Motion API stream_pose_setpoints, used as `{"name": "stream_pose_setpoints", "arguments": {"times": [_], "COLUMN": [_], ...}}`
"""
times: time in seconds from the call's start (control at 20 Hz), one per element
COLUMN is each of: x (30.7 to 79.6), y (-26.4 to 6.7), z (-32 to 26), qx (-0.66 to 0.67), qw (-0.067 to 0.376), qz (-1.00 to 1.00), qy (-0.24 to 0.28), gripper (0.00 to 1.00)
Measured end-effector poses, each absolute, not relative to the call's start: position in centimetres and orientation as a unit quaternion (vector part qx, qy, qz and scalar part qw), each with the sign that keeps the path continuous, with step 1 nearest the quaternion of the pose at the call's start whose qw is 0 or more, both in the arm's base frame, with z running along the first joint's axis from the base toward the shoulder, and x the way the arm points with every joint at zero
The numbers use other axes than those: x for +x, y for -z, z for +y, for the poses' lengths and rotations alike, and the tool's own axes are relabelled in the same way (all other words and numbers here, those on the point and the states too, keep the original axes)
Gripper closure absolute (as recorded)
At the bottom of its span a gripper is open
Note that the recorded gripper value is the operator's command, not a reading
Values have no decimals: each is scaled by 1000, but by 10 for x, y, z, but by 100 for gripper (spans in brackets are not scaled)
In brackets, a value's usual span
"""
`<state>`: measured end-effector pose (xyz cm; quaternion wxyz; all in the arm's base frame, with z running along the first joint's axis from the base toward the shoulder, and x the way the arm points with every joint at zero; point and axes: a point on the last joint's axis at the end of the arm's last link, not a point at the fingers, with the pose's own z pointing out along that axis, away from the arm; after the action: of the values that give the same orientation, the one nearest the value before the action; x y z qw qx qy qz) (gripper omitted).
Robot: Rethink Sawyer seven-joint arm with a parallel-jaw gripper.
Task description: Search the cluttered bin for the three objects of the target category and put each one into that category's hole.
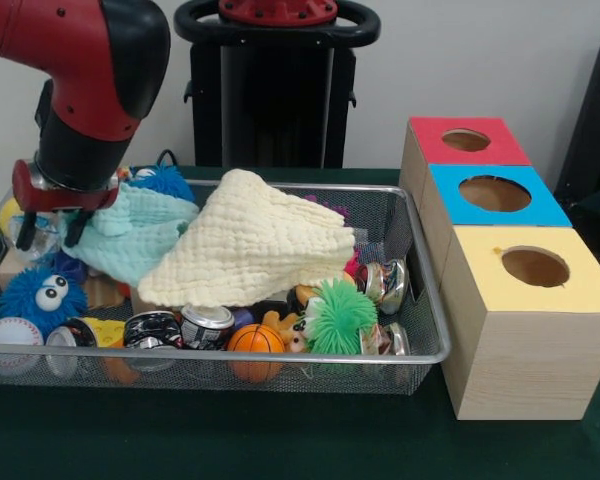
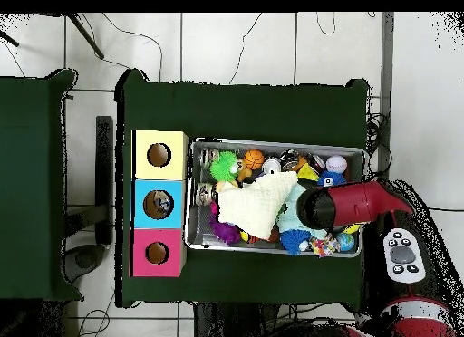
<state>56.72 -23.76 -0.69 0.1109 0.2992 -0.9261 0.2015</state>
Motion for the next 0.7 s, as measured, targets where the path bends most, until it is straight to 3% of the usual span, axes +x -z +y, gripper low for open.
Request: {"name": "stream_pose_setpoints", "arguments": {"times": [0.15, 0.2, 0.7], "x": [567, 568, 566], "y": [13, 14, 17], "z": [-242, -244, -243], "qx": [313, 322, 365], "qw": [111, 111, 111], "qz": [-919, -914, -889], "qy": [-212, -221, -254], "gripper": [0, 100, 100]}}
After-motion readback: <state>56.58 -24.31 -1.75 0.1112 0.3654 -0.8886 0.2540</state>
